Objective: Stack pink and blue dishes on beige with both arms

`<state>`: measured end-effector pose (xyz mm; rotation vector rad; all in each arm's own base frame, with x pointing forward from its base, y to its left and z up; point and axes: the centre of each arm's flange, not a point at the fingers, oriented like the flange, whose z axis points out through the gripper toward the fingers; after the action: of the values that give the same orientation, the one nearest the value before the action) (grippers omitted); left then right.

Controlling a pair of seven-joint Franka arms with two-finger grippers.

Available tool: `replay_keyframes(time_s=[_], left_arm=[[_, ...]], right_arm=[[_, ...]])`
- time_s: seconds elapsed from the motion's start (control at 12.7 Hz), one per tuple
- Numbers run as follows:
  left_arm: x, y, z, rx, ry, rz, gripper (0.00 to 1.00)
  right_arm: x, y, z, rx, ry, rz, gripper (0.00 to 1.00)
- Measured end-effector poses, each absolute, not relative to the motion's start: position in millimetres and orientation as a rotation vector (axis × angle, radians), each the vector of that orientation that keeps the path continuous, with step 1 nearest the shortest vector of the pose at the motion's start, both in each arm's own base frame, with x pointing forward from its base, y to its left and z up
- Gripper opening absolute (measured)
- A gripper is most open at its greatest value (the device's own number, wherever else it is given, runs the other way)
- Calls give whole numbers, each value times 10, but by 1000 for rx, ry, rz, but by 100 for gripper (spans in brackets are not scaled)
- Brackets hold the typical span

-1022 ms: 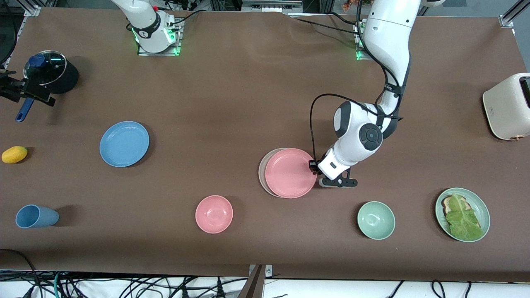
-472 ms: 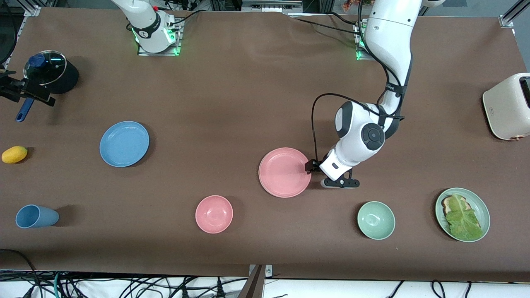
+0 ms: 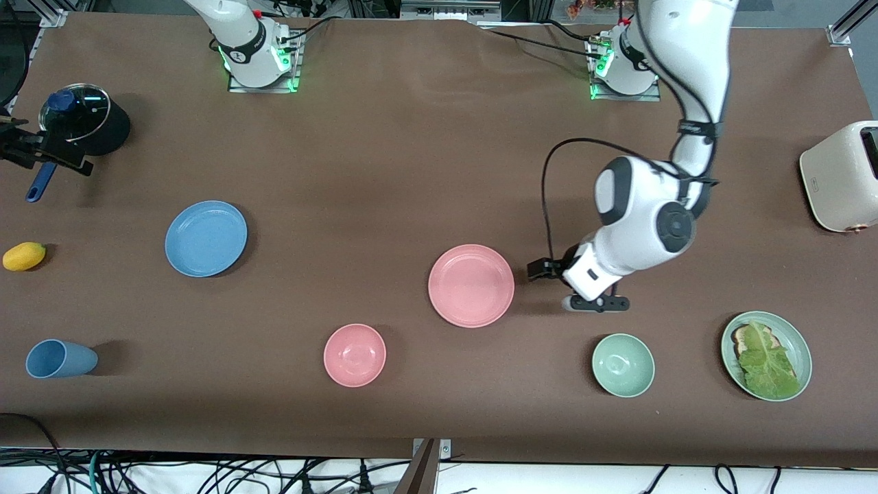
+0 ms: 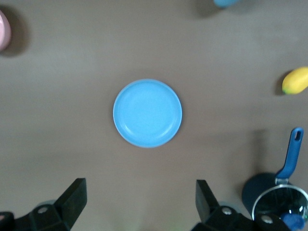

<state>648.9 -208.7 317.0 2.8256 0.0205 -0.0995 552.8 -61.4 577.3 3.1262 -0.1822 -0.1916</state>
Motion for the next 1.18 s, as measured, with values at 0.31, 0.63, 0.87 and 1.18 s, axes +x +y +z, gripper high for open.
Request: replay_keyframes(time_s=[0.31,0.63,0.87,1.18], left_arm=[[6674,-1311,3884,2897,-45,-201,100],[6769,-381,4238,2904,-163,-213,100],[6694,255,4506,2879,-161,-183,100],[6497,656,5031,2939,-142,-128,100]], right_arm=[[5647,-829,4862,3100,-244,-459,100],[5920,-1273,3722,3252,-308,-456,100],[5913,-1730,3027,3341,-298,-476,100],[5813,-2043,2197,3466,-274,-499,100]])
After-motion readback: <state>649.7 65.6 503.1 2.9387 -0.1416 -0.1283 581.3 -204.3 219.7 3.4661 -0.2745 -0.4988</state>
